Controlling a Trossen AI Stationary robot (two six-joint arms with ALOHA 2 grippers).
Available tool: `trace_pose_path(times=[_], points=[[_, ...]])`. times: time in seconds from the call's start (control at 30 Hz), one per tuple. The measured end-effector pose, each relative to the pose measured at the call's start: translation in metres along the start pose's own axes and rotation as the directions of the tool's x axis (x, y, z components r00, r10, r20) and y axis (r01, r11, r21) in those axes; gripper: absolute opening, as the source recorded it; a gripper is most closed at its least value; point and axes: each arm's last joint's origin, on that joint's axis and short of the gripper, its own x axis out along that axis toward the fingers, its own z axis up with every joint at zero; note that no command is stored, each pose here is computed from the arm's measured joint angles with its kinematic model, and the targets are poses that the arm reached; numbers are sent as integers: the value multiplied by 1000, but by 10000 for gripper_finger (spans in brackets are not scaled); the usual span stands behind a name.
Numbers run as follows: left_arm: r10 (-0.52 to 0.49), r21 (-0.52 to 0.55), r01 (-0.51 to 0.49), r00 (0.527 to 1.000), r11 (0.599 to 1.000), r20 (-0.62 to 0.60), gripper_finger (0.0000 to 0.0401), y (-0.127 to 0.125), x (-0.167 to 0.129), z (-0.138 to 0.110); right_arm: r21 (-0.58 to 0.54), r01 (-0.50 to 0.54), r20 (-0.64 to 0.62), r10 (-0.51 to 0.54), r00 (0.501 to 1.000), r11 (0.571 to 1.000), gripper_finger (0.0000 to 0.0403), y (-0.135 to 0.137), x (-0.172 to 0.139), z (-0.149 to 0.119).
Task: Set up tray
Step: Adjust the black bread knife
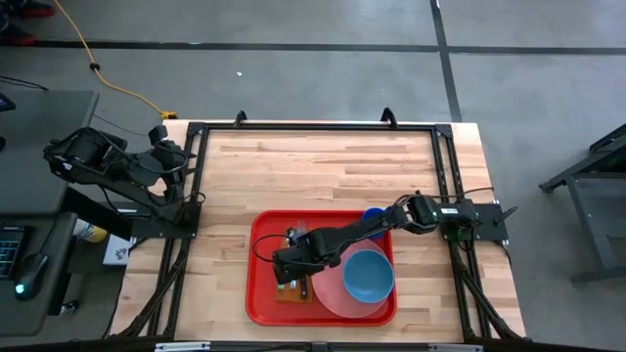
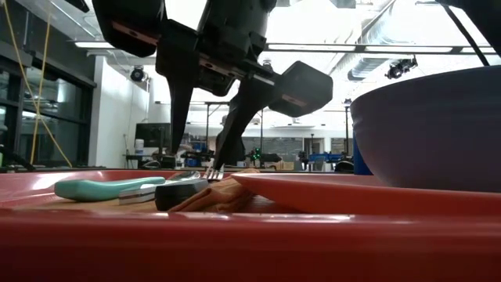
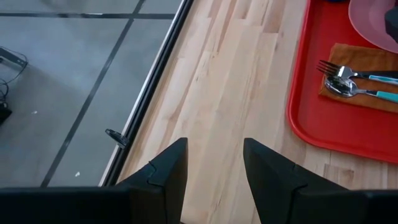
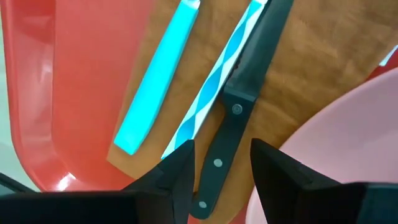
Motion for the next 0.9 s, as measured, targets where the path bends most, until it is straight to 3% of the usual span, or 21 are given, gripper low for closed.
trace_pose_path(times=[0.9], points=[[-1, 0, 1, 1000, 1000, 0, 186, 0, 0, 0, -3, 28, -41, -28, 999, 1000, 134, -3, 22, 1]])
